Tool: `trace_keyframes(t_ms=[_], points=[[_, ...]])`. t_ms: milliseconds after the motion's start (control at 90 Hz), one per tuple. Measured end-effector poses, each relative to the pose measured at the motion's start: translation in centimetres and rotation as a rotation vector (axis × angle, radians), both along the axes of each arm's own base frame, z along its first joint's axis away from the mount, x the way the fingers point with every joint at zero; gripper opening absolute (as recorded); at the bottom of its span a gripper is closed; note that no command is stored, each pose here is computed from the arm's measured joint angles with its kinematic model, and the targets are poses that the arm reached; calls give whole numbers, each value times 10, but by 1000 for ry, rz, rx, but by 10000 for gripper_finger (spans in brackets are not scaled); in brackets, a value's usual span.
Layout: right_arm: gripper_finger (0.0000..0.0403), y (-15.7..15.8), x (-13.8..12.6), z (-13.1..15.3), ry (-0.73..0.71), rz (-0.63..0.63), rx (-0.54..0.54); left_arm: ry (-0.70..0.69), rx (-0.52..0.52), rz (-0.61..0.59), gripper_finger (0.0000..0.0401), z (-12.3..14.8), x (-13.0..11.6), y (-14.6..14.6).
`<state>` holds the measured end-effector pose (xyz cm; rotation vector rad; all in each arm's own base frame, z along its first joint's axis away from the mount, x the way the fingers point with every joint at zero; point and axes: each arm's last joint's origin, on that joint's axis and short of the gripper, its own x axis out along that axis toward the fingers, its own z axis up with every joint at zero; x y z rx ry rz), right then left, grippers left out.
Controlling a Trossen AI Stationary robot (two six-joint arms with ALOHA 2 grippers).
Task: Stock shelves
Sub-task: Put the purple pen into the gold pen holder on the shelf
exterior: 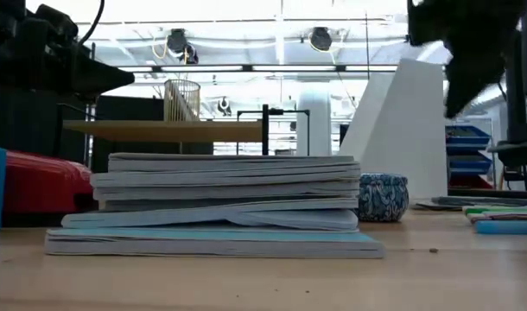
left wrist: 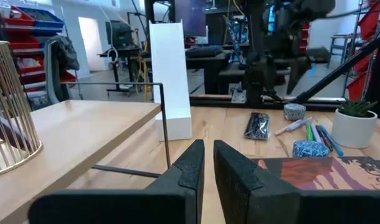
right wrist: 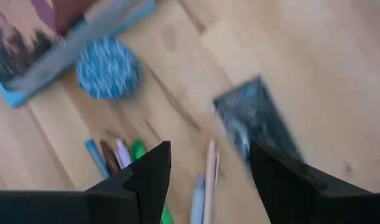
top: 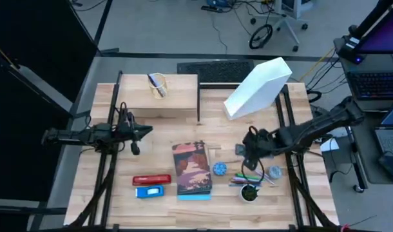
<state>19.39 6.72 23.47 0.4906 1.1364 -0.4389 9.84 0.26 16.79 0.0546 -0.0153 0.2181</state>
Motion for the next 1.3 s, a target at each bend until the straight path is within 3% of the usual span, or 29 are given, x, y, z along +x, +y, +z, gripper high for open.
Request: trace_keyframes(t_ms=[300,633,1000,1111,1300], points=[[196,3,-8,-34,57,-121,22,-1,0,3,22,0,0,0],[196,11,4,-63,152,-200,30,-1,0,6,22,0,0,0],[195,21,12,-93,280,-197,24,-1,-1,7,22,0,0,0],[178,22,14,-96,285,-207,31,-1,0,7,22,0,0,0],[117,24,17,-96,253,-223,46,-2,-1,8,22,0,0,0]])
